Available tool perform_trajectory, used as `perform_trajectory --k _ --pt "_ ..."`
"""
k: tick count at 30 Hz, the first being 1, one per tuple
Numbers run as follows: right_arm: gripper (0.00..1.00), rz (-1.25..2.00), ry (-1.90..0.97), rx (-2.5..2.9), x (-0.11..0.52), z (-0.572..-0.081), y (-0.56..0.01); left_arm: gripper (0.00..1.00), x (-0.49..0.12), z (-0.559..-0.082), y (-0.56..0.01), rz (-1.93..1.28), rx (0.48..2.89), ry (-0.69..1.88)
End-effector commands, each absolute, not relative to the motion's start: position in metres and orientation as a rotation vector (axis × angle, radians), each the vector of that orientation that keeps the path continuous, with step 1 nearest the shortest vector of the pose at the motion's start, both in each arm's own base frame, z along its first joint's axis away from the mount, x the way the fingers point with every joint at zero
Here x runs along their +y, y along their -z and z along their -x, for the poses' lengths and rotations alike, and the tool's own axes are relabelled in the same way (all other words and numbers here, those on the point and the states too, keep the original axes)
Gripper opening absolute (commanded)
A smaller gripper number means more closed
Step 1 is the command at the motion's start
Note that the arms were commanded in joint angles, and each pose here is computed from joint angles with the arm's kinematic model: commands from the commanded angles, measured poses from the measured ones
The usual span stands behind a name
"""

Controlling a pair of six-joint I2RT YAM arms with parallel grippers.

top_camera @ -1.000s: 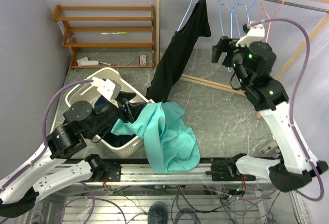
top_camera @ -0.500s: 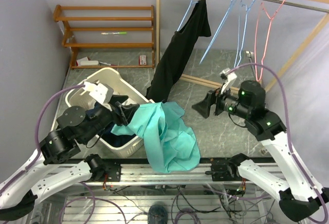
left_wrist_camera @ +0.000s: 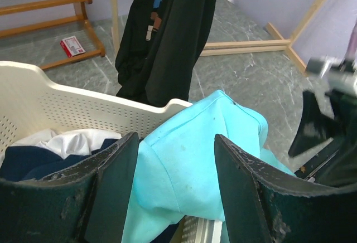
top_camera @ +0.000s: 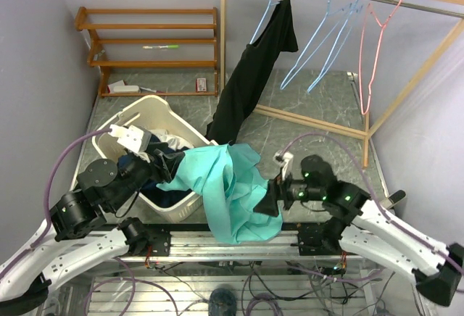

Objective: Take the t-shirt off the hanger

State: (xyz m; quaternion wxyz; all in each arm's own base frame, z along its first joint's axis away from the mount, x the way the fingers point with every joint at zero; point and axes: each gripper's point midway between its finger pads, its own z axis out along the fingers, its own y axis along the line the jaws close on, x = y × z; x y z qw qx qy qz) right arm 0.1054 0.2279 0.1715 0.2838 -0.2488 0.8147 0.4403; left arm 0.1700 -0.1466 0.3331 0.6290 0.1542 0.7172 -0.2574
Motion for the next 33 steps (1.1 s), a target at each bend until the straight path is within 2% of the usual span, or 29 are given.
perform_trajectory --k 1,6,12,17,24,26,30,33 --pt "0.80 0.638 -1.103 2.241 0.249 -0.095 -0.139 0.67 -0.139 -0.170 -0.325 -0.322 1.667 0.564" --pt "0.83 0.672 -0.830 2.321 0.255 -0.097 -0.100 0.67 -0.137 -0.170 -0.322 -0.324 1.677 0.557" --pt "0.88 0.537 -0.511 2.334 0.243 -0.132 -0.080 0.67 -0.139 -0.169 -0.320 -0.334 1.684 0.561" --pt "0.90 0.530 -0.410 2.318 0.248 -0.148 -0.068 0.67 -0.140 -0.169 -0.318 -0.337 1.689 0.560" --pt "0.88 0.630 -0.456 2.380 0.275 -0.141 -0.046 0.67 -0.139 -0.169 -0.318 -0.332 1.687 0.564" --pt "0.86 0.632 -0.450 2.402 0.276 -0.139 -0.039 0.67 -0.138 -0.168 -0.319 -0.327 1.683 0.568" --pt "0.68 0.629 -0.441 2.434 0.275 -0.136 -0.029 0.67 -0.136 -0.167 -0.320 -0.319 1.677 0.569" --pt "0.60 0.642 -0.438 2.460 0.276 -0.133 -0.021 0.67 -0.135 -0.167 -0.320 -0.317 1.677 0.571"
